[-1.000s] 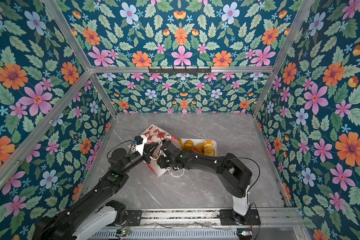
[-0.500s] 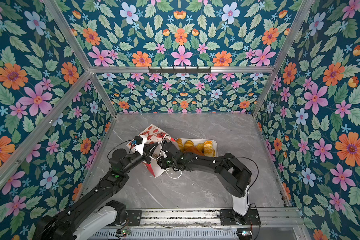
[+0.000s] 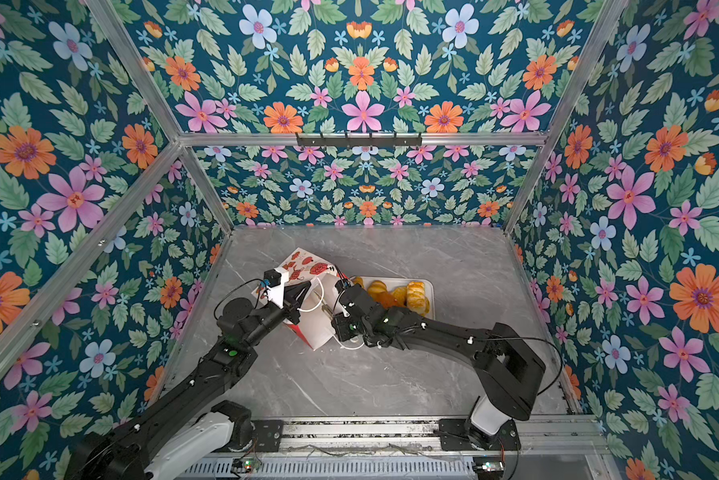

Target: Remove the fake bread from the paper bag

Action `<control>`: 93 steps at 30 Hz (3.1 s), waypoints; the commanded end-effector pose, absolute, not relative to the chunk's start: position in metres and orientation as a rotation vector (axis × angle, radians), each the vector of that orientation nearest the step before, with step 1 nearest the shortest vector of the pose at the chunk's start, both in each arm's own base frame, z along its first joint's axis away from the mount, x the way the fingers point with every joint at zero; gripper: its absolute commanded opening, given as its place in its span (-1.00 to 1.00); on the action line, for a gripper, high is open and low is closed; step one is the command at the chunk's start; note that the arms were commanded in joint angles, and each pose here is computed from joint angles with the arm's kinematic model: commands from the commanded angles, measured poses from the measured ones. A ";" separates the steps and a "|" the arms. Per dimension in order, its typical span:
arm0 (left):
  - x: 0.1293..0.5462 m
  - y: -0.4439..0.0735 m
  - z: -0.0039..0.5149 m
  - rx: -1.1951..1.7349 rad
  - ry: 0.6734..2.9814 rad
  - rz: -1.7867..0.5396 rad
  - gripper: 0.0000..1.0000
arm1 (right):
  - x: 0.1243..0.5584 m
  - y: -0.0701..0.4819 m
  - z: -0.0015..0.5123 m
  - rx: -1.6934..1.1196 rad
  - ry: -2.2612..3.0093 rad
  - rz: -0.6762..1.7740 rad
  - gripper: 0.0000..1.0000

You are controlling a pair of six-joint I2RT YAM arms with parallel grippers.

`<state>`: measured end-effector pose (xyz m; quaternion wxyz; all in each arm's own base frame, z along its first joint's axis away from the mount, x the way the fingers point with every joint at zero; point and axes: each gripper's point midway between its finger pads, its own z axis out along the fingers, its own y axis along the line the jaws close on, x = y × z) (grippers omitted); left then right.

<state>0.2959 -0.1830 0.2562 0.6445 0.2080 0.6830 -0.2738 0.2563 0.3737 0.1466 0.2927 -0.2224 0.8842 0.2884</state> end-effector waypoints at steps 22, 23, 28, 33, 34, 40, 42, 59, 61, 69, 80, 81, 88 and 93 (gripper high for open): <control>0.305 -0.197 0.268 0.460 1.523 -0.723 -0.95 | 0.276 0.440 0.120 -0.576 2.400 0.962 -0.14; 0.304 -0.197 0.267 0.459 1.523 -0.728 -0.95 | 0.277 0.441 0.119 -0.575 2.400 0.960 -0.13; 0.302 -0.197 0.267 0.449 1.512 -0.754 -0.95 | 0.285 0.448 0.114 -0.553 2.401 0.959 -0.09; 0.301 -0.198 0.267 0.446 1.509 -0.767 -0.94 | 0.291 0.459 0.115 -0.544 2.373 1.007 -0.09; 0.301 -0.198 0.266 0.444 1.511 -0.769 -0.94 | 0.292 0.460 0.116 -0.544 2.366 1.017 -0.11; 0.300 -0.198 0.266 0.432 1.502 -0.789 -0.94 | 0.293 0.463 0.113 -0.543 2.368 1.025 -0.46; 0.300 -0.198 0.266 0.429 1.500 -0.784 -0.94 | 0.293 0.461 0.110 -0.536 2.375 1.021 -0.58; 0.300 -0.186 0.265 0.444 1.539 -0.662 -0.94 | 0.267 0.398 0.128 -0.508 2.383 0.934 -0.82; 0.301 -0.185 0.264 0.449 1.545 -0.655 -0.94 | 0.263 0.389 0.130 -0.505 2.386 0.922 -0.82; 0.298 -0.195 0.265 0.506 1.539 -0.696 -0.94 | 0.254 0.380 0.147 -0.545 2.349 0.928 -0.77; 0.310 -0.201 0.259 0.537 1.588 -0.676 -0.93 | 0.263 0.421 0.133 -0.543 2.414 1.114 -0.42; 0.312 -0.201 0.256 0.535 1.600 -0.665 -0.93 | 0.263 0.423 0.132 -0.540 2.428 1.123 -0.42; 0.321 -0.199 0.229 0.556 1.660 -0.593 -0.94 | 0.276 0.428 0.131 -0.491 2.511 1.187 -0.42; 0.319 -0.194 0.227 0.551 1.650 -0.568 -0.94 | 0.280 0.441 0.118 -0.496 2.580 1.196 -0.39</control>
